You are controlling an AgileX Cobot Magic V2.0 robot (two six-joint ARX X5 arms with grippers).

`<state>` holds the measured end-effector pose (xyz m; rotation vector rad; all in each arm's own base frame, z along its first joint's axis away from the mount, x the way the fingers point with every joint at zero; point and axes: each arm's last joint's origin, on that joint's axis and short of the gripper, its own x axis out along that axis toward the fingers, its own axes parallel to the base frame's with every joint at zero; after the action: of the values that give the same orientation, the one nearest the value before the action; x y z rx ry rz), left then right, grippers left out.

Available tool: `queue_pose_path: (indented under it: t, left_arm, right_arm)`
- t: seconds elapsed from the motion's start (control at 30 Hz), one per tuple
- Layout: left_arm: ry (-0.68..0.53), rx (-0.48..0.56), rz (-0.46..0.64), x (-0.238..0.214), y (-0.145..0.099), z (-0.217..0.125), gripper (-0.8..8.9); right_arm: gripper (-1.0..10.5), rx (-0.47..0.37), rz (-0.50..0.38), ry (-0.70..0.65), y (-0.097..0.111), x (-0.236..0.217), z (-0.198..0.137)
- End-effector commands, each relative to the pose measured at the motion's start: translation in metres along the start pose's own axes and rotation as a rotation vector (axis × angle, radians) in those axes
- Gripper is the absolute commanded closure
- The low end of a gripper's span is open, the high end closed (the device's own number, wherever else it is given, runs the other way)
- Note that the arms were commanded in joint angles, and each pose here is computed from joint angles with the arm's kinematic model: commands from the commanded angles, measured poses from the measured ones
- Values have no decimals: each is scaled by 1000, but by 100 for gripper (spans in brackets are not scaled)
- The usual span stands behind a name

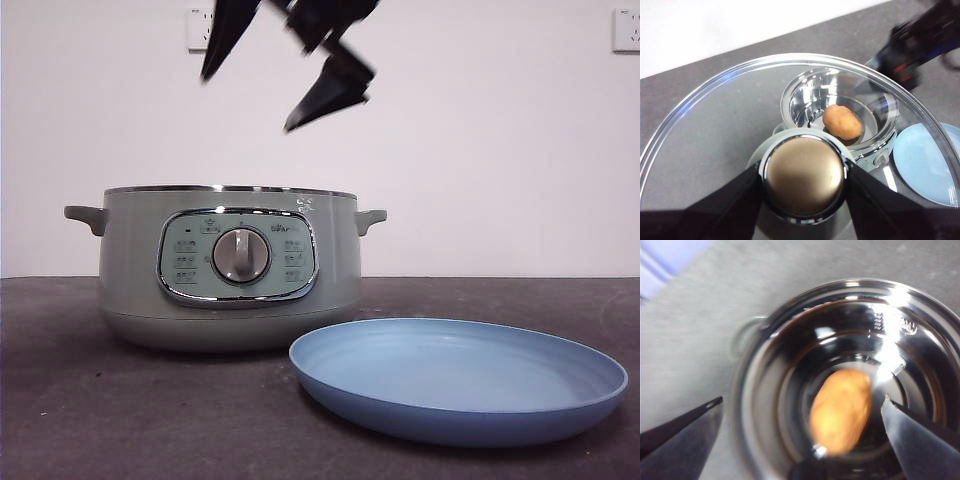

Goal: Take the potato out from the steamer,put the potato on the plate,close the lid

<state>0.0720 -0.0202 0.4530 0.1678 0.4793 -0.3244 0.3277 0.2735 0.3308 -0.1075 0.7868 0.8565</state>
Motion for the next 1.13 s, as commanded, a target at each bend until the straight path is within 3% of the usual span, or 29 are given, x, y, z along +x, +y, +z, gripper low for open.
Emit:
queue_pose_path:
  t: [0.03,0.3,0.8,1.13]
  left_arm:
    - [-63,-13,4,-10,0,3,822]
    - [-34,-14,-1,-12,-1,-2,822]
    - [-34,-14,-4,-12,-1,-2,822]
    - [-35,-14,-7,-12,-1,-2,822]
  right_arm:
    - [320,-20,-44,40,0,27,-4]
    - [320,-54,-145,115,-3,77,-22]
    - [323,-53,-171,145,-10,107,-35]
    - [421,-45,-178,192,-12,113,-42]
